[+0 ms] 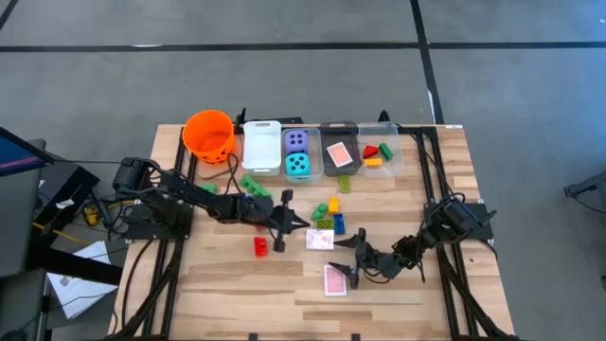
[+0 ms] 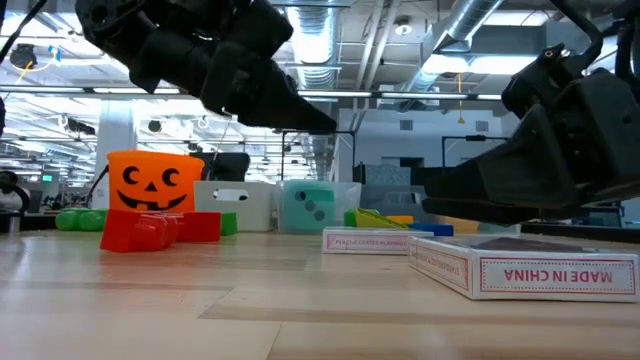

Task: Pick & Place Toys
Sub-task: Put the small blue game piece into the right transparent bin

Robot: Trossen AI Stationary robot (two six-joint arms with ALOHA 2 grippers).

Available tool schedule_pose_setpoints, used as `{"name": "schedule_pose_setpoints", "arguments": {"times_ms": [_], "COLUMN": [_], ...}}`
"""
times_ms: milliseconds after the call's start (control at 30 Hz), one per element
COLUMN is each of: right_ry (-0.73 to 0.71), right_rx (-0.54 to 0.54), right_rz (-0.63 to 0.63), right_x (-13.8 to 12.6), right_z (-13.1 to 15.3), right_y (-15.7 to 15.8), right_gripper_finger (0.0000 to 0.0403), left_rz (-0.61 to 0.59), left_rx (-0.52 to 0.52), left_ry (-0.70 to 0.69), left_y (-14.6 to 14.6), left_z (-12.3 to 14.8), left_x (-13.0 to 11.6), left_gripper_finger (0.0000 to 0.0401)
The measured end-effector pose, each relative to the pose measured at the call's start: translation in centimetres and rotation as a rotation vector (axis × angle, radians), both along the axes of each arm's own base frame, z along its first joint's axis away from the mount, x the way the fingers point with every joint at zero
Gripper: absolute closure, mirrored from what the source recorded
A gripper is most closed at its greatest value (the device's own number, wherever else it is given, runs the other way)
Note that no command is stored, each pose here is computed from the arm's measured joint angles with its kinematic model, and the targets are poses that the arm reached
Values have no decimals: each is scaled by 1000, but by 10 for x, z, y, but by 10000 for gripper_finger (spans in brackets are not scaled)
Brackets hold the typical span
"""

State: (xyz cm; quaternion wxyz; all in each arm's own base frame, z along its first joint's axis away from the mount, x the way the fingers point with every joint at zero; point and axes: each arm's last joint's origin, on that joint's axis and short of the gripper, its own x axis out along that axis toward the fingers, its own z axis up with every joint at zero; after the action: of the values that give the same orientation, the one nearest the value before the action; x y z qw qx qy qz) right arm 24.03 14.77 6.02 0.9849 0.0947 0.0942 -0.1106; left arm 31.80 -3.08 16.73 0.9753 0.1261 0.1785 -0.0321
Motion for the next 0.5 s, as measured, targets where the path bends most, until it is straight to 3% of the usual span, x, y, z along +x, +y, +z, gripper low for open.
{"name": "schedule_pose_setpoints", "arguments": {"times_ms": [133,267,500], "right_ry": [0,4,2], "right_rx": [13,23,41], "right_rz": [8,42,47], "right_x": [0,0,0], "right_z": [0,0,0], "right_y": [0,1,2], "right_gripper_finger": [85,85,85], "left_rz": [80,135,159], "left_rx": [-159,-312,-391], "left_ry": [15,74,88], "left_y": [6,8,6], "left_z": [-3,-19,-52], "left_x": [1,4,14], "left_gripper_finger": [369,313,206]}}
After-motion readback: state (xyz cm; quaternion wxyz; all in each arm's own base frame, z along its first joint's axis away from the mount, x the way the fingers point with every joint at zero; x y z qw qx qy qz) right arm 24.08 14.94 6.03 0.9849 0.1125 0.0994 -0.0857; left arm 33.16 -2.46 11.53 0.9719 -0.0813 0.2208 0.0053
